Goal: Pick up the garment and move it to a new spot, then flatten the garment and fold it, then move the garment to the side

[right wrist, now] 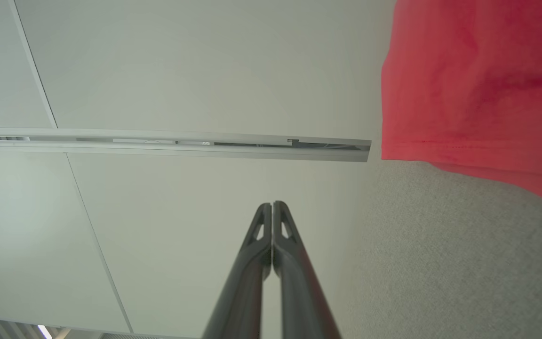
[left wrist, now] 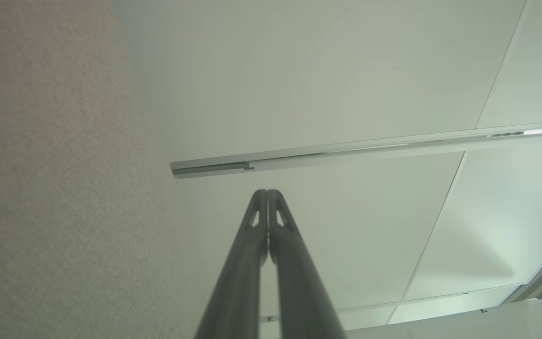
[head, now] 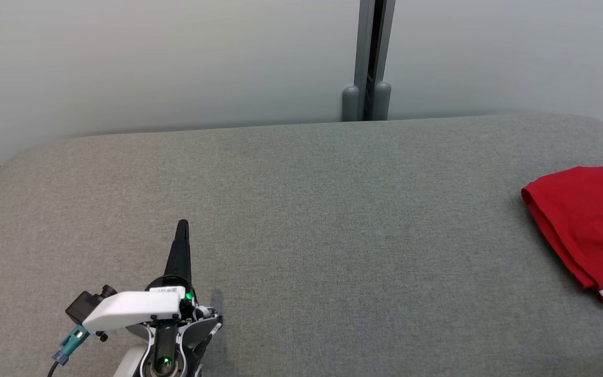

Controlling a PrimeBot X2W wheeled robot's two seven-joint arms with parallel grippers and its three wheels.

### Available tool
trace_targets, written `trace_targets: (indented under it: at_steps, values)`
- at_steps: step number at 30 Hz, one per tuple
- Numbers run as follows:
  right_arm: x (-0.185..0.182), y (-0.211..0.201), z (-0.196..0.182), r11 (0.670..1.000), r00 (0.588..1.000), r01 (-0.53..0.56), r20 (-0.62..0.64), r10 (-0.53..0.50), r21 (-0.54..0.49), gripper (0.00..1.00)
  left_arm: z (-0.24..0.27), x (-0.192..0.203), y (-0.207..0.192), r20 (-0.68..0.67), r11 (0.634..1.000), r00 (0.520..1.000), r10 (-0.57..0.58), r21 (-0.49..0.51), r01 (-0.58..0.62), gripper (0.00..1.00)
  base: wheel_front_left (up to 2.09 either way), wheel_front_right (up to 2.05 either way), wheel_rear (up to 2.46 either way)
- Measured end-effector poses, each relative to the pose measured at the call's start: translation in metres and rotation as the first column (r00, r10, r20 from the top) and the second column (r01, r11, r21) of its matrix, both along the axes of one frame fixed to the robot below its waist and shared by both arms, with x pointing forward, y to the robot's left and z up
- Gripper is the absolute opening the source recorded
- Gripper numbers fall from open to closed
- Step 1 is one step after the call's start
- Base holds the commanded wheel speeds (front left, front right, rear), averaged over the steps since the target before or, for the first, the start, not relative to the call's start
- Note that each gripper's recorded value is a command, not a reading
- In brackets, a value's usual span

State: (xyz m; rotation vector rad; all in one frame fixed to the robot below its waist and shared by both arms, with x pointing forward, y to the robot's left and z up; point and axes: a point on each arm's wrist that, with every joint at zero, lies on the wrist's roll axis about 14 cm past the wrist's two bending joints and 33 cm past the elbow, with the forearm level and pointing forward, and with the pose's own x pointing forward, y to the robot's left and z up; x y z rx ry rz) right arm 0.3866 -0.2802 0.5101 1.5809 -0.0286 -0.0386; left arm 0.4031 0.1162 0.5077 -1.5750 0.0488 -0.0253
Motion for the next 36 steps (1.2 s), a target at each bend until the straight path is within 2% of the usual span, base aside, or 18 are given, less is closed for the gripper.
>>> trace_targets:
  at_steps: [36]
  values:
    - [0.0003, -0.0002, 0.0005, 1.0, 1.0, 0.001, 0.002, -0.001, 0.0, 0.0, 0.0, 0.0, 0.0, 0.0, 1.0, 1.0, 0.0, 0.0, 0.0, 0.0, 0.0, 0.0, 0.0]
